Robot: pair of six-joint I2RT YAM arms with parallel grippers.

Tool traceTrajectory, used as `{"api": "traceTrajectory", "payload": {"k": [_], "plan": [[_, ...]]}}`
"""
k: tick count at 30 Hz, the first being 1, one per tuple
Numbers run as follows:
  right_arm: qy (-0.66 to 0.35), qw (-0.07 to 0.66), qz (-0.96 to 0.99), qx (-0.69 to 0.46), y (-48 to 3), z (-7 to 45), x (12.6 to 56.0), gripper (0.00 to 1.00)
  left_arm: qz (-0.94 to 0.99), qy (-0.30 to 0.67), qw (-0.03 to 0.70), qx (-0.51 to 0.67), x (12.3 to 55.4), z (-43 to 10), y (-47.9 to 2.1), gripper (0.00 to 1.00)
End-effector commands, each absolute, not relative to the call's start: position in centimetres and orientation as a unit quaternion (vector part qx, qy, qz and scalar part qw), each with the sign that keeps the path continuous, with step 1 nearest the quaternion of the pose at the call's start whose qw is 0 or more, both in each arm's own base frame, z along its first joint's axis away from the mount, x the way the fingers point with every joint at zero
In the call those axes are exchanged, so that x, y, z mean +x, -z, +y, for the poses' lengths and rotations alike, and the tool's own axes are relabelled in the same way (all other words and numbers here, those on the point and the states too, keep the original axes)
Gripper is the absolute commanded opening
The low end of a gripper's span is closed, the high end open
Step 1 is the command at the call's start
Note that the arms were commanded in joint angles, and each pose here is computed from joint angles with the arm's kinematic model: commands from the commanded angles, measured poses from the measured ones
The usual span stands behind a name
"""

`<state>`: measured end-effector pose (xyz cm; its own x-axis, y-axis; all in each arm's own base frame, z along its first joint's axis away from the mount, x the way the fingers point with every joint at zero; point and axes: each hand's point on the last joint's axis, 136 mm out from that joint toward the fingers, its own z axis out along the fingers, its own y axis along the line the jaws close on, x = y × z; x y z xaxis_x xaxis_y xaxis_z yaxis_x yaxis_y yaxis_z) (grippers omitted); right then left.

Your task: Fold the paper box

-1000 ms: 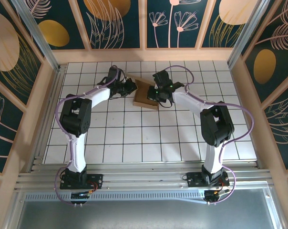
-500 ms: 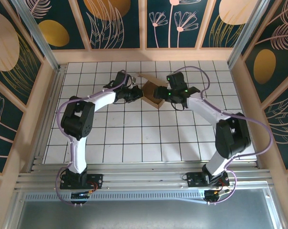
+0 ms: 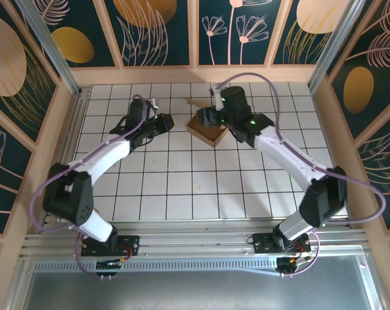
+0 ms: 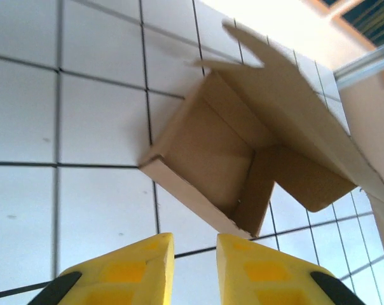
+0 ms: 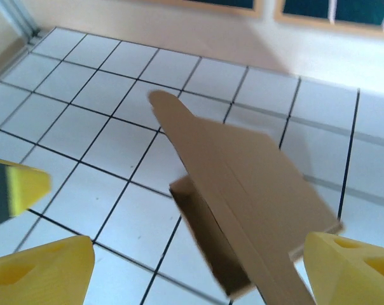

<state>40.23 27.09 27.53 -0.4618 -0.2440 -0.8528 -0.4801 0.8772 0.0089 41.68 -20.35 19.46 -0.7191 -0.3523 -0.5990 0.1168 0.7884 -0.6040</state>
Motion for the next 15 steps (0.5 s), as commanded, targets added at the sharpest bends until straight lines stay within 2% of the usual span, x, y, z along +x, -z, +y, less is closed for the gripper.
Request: {"api": "traceTrajectory", "payload": {"k": [1, 3, 6, 9, 12, 15], "plan": [[-0.011, 0.428, 0.842, -0.327, -24.7, 27.7, 42.0, 0.86, 0.846, 0.28, 0.448, -0.063, 41.9, -17.8, -22.7, 0.28], [0.003, 0.393, 0.85, -0.352, -22.9, 28.4, 42.7, 0.85, 0.844, 0.28, 0.454, -0.055, 41.2, -17.5, -23.2, 0.29], [0.041, 0.365, 0.85, -0.377, -21.2, 28.4, 44.0, 0.82, 0.839, 0.296, 0.455, -0.039, 40.3, -17.8, -23.5, 0.4], [0.078, 0.355, 0.843, -0.396, -20.2, 28.1, 45.1, 0.73, 0.844, 0.282, 0.454, -0.046, 40.1, -17.2, -22.9, 0.48], [0.099, 0.347, 0.836, -0.414, -19.6, 27.9, 45.8, 0.53, 0.85, 0.264, 0.453, -0.054, 40.1, -16.4, -22.1, 0.5], [0.118, 0.339, 0.829, -0.428, -19.4, 27.4, 46.2, 0.41, 0.858, 0.253, 0.443, -0.06, 40.1, -15.8, -20.8, 0.53]]}}
